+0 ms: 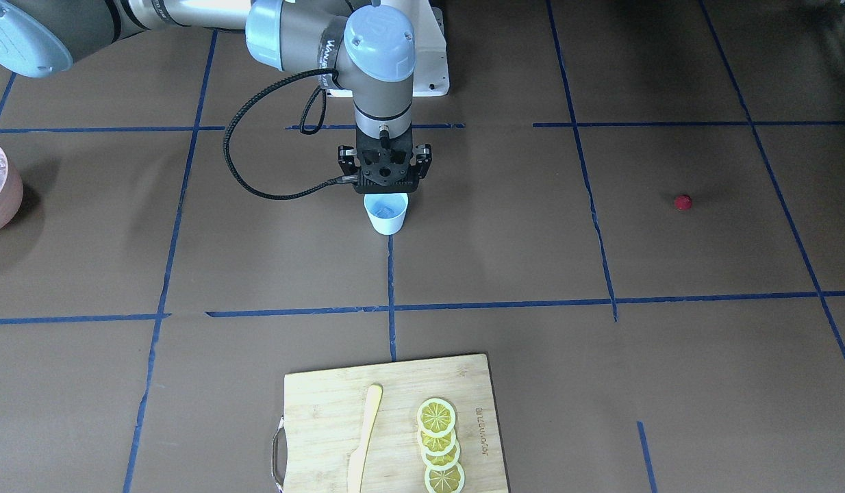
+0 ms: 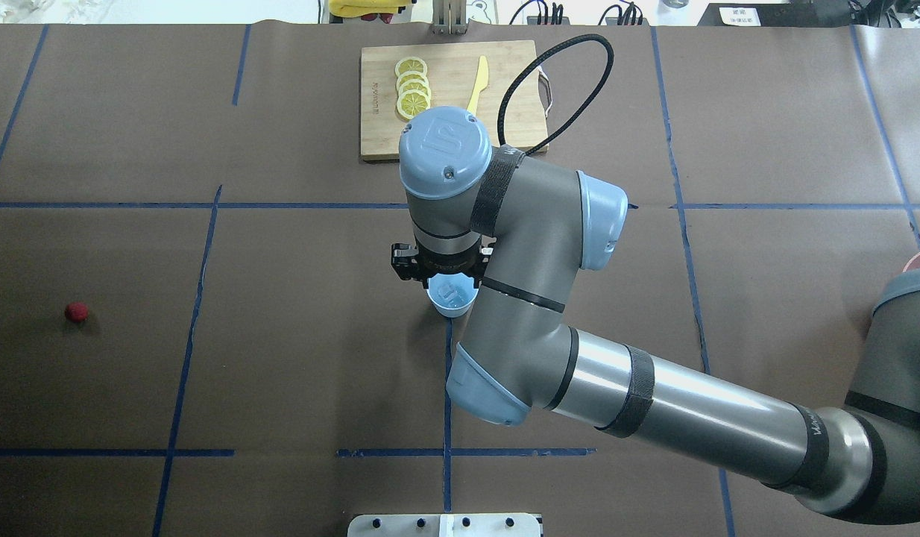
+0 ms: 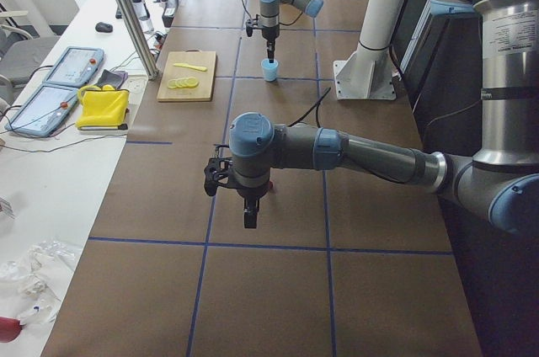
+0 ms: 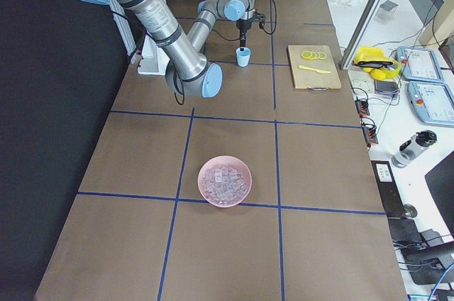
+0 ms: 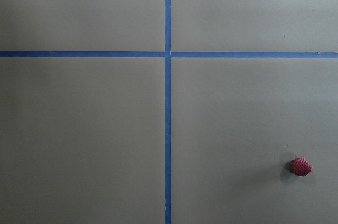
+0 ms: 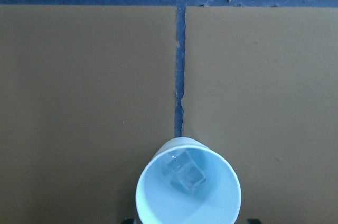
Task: Put ice and strawberries in cup
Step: 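Move the empty right gripper back over the pink bowl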
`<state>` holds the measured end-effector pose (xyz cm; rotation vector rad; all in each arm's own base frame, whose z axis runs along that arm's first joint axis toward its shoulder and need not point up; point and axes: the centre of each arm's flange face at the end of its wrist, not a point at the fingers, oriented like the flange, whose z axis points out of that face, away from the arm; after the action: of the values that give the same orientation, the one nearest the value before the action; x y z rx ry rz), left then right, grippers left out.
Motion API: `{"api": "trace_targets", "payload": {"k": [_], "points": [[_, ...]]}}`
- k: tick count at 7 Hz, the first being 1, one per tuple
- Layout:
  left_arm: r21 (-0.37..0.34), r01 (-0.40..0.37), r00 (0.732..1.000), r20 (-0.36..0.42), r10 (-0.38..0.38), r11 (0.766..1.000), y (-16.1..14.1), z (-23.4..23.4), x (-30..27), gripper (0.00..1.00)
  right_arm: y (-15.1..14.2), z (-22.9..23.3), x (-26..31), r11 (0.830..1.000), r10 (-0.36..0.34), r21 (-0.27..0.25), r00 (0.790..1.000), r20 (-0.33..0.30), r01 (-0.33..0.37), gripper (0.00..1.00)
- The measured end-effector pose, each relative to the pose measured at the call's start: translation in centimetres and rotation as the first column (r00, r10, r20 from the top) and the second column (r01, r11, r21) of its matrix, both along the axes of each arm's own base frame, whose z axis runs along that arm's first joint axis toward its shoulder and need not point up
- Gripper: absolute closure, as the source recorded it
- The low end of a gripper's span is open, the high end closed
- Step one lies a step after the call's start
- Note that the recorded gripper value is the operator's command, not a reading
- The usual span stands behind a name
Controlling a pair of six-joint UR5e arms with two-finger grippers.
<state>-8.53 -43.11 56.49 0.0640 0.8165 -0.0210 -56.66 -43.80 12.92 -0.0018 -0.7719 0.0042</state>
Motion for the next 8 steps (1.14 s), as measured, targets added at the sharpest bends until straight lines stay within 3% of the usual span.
{"api": "trace_targets", "payload": {"k": [2, 5, 8], "points": [[0.005, 0.001, 1.0, 0.0, -0.001, 1.0, -0.1, -0.3, 0.0, 0.0, -0.7, 0.8, 5.7, 0.999, 0.039, 0.036, 0.999, 0.033, -0.04, 0.01], [0.013, 0.002, 1.0, 0.001, -0.002, 1.0, 0.0, -0.7, -0.1, 0.0, -1.8, 6.3, 18.7, 0.987, 0.091, 0.125, 0.993, 0.07, -0.1, 0.01], [0.019, 0.002, 1.0, 0.001, -0.002, 1.0, 0.1, -1.0, 0.0, 0.0, -1.1, 19.0, 32.0, 0.976, 0.036, 0.208, 0.994, 0.099, -0.056, 0.01]]}}
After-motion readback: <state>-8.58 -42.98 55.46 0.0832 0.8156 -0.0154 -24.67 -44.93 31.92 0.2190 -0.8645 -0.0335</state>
